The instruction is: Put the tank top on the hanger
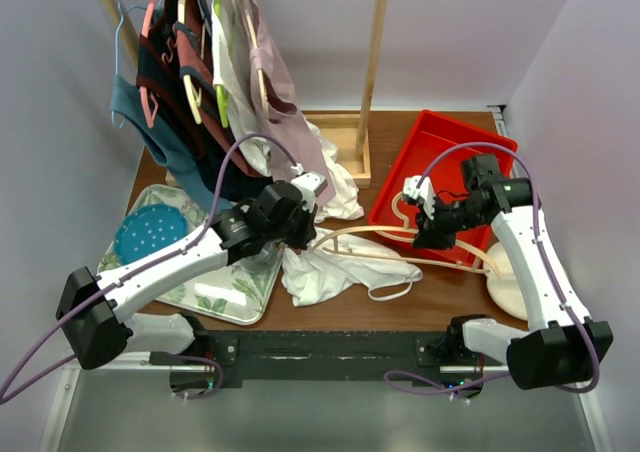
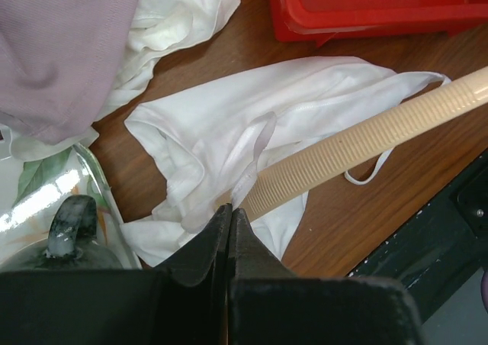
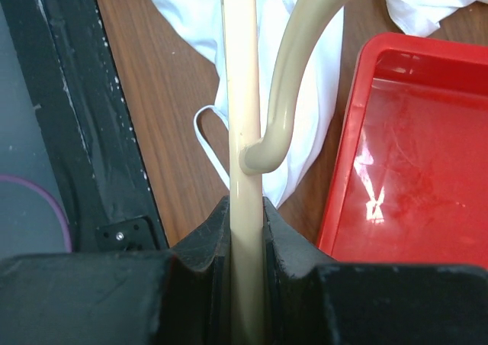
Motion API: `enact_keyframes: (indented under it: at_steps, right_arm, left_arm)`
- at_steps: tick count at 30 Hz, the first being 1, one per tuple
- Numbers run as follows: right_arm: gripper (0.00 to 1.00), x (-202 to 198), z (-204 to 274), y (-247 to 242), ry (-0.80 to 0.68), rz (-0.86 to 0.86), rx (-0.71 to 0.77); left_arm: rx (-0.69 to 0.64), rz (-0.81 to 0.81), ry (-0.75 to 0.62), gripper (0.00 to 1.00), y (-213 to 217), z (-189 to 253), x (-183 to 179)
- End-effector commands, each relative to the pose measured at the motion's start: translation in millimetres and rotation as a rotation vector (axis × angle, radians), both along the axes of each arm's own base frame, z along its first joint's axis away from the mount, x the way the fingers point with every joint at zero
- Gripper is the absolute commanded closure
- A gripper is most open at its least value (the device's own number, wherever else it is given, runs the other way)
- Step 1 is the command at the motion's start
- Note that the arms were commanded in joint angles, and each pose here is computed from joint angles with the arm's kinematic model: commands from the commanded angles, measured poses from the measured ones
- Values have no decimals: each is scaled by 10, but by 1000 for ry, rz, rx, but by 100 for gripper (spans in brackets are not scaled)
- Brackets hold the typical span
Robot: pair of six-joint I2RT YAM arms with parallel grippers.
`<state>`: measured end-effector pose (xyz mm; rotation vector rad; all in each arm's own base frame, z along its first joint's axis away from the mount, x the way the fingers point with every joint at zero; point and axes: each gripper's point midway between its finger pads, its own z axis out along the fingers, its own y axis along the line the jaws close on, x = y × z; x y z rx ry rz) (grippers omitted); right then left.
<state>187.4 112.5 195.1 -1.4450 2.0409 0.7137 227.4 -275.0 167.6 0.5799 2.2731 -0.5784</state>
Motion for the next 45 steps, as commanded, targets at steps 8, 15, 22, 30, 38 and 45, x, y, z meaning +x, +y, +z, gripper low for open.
enact_keyframes:
  at_steps: [8, 15, 22, 30, 38, 45]
  right_arm:
    - [100, 174, 198, 27, -58, -12, 7]
    - [100, 189, 198, 34, -66, -24, 13]
    - [100, 141, 39, 223, 22, -5, 64]
    - [100, 308, -86, 405, -32, -13, 126]
    - [100, 342, 66, 669, -73, 85, 265]
    - [100, 265, 30, 721, -59, 147, 298]
  left_arm:
    - [61, 52, -23, 100, 244, -92, 97]
    - [38, 27, -22, 100, 216, -44, 81]
    - [-108, -6, -5, 100, 50, 183, 59]
    - [-236, -48, 51, 100, -63, 290, 28]
    - [-322, -101, 81, 100, -170, 430, -28]
    - [-297, -225, -52, 41, -123, 822, -42]
